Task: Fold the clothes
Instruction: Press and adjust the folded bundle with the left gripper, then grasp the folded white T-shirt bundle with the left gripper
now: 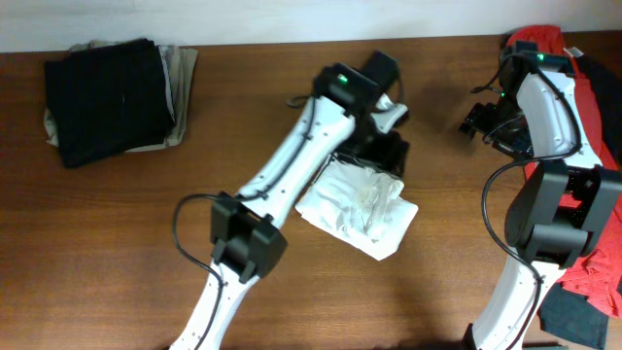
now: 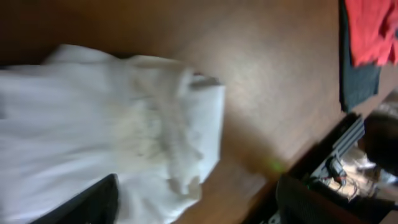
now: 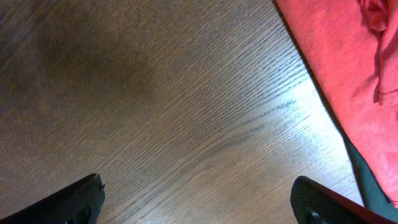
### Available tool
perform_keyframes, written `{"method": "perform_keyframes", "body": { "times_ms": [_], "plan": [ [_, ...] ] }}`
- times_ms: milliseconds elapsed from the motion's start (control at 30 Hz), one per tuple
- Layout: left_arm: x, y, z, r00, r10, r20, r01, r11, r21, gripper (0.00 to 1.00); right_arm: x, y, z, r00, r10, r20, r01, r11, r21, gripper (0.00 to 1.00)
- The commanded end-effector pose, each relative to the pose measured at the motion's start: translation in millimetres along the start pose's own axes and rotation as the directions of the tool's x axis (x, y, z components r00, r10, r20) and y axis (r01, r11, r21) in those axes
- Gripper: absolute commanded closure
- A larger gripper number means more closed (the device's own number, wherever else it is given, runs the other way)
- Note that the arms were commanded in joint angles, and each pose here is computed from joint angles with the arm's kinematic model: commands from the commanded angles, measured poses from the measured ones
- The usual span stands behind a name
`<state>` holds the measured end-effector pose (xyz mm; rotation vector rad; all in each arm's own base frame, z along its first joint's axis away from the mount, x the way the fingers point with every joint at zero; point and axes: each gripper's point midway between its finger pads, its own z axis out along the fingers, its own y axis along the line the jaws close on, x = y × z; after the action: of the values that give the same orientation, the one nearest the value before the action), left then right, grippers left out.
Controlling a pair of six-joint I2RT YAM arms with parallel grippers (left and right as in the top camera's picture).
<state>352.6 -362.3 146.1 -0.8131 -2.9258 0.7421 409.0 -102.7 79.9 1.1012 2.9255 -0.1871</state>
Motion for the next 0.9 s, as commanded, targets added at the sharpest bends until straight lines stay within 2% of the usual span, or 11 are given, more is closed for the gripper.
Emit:
{"method": "perform_keyframes", "body": {
  "times_ms": [0,100,167,200,267,333,467,633,867],
  "plan": [
    [-14,61,-51,0.989,-0.116,0.095,0.117,0.993,-0.012,0.01,-1,-4,-4,1.0,0.01,0.018,-0.01,1.0,0.013,0.01],
    [-11,155,-98,0.939,-0.299,0.172,0.307,0.952,-0.018,0.01,-1,-4,-4,1.0,0.01,0.018,-0.01,1.0,0.013,0.01],
    [-2,200,-117,0.91,-0.361,0.203,0.372,0.928,-0.019,0.01,-1,-4,-4,1.0,0.01,0.018,-0.01,1.0,0.013,0.01],
    [6,222,-123,0.894,-0.399,0.206,0.411,0.912,-0.016,0.01,-1,-4,-4,1.0,0.01,0.018,-0.01,1.0,0.013,0.01],
    [16,238,-123,0.888,-0.42,0.185,0.424,0.906,0.023,0.01,-1,-4,-4,1.0,0.01,0.018,-0.01,1.0,0.013,0.01],
    [25,230,-105,0.91,-0.398,0.112,0.378,0.911,0.167,0.01,-1,-4,-4,1.0,0.01,0.018,-0.01,1.0,0.013,0.01],
    [39,208,-52,0.936,-0.351,-0.007,0.335,0.889,0.313,0.01,-1,-4,-4,1.0,0.01,0.018,-0.01,1.0,0.013,0.01],
    [57,175,13,0.956,-0.268,-0.118,0.292,0.902,0.319,0.01,-1,-4,-4,1.0,0.01,0.018,-0.01,1.0,0.013,0.01],
    [51,136,62,0.988,-0.113,-0.104,0.14,0.938,0.317,0.01,-1,-4,-4,1.0,0.01,0.018,-0.01,1.0,0.013,0.01]
  ]
}}
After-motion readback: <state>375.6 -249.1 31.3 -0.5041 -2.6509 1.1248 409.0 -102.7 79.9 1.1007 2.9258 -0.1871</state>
